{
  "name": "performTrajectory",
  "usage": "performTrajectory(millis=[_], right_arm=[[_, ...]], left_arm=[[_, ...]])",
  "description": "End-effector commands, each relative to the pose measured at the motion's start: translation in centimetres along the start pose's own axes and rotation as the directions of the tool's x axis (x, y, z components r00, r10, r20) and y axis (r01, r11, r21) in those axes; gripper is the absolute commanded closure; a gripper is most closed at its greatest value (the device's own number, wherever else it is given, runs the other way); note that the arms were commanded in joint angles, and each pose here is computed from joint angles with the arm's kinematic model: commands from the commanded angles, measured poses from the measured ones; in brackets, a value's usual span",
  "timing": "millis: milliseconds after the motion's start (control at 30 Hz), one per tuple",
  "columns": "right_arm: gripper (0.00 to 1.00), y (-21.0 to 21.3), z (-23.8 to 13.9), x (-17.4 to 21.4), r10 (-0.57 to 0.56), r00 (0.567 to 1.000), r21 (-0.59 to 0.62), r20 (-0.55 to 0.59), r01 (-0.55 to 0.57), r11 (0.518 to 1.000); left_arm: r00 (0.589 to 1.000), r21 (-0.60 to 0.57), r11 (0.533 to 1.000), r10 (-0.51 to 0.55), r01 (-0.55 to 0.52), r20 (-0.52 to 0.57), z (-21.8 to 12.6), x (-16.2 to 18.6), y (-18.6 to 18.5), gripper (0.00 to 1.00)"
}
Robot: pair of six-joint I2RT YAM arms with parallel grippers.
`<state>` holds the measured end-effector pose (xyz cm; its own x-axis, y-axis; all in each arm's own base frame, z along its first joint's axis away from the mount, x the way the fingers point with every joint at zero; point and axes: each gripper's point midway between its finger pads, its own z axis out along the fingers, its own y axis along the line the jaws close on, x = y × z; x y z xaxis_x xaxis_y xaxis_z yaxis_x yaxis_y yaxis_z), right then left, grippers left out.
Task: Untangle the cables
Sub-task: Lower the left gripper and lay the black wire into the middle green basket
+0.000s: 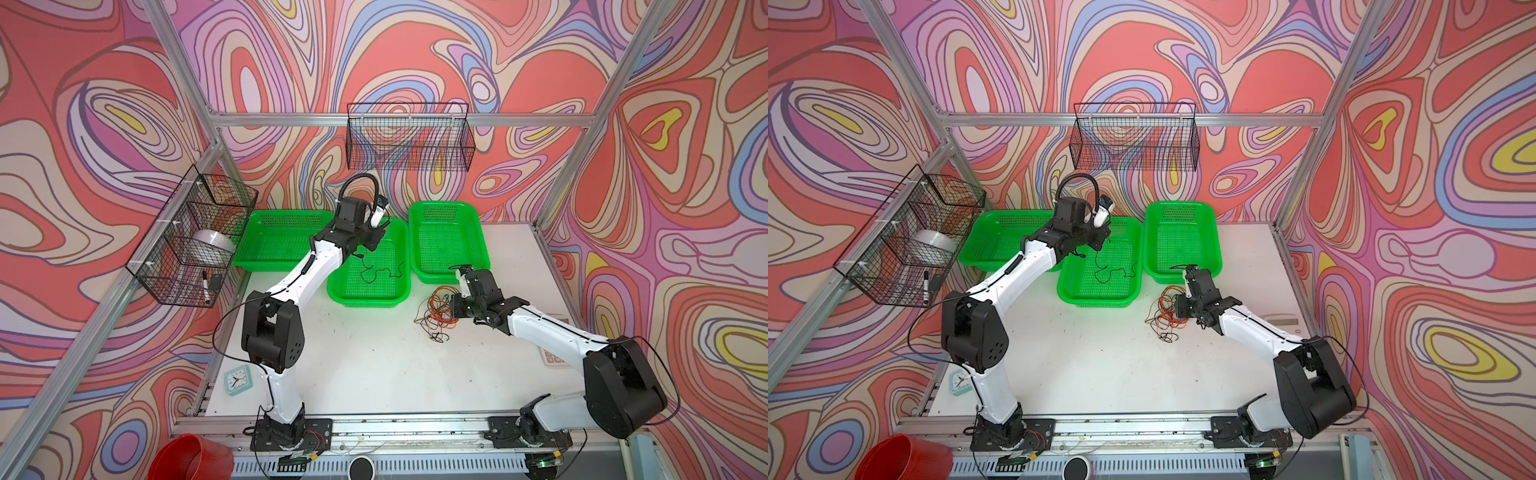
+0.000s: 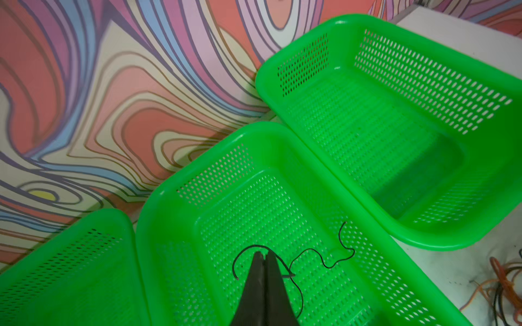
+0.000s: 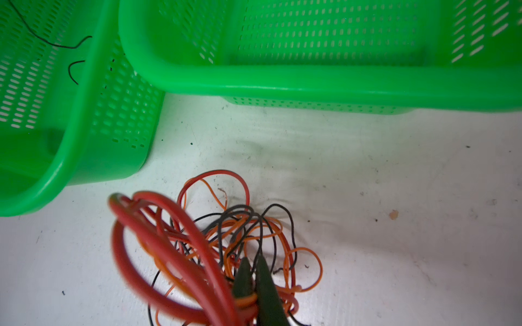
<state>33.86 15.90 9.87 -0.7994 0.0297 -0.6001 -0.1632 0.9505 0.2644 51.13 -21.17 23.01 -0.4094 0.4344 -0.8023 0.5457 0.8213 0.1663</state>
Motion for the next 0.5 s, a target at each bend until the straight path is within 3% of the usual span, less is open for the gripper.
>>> performTrajectory(millis=[0, 33, 133, 167, 467], right_arm=[[1.0, 0.7, -1.0, -0.3, -0.016, 1.0, -0.033, 0.018, 0.017, 0.999], [1.0, 0.8, -1.2, -0.3, -0.017, 1.0, -0.041, 0.021, 0.017, 0.999], [1.0, 1.5, -1.8, -0.5, -0.028, 0.999, -0.078, 0.03, 0.031, 0.997], [1.0, 1.7, -2.0, -0.5, -0.032, 0.999, -0.087, 0.031, 0.035, 0.996], [1.0, 3.3, -3.3, -1.4, -0.084, 0.994, -0.163, 0.066, 0.094, 0.982]], left_arm=[[0.997, 0.025, 0.997, -0.074, 0.074, -0.035, 1.1, 2.1, -0.6, 0.61], [0.996, 0.034, 0.996, -0.087, 0.088, -0.029, 0.9, 2.2, -0.8, 0.48], [0.993, 0.043, 0.994, -0.107, 0.105, 0.051, -0.6, 1.5, -1.2, 0.23], [0.992, 0.041, 0.994, -0.108, 0.105, 0.072, -1.2, 1.4, -1.2, 0.03], [0.99, 0.074, 0.995, -0.077, 0.068, 0.118, -5.8, 3.7, -3.6, 0.01]])
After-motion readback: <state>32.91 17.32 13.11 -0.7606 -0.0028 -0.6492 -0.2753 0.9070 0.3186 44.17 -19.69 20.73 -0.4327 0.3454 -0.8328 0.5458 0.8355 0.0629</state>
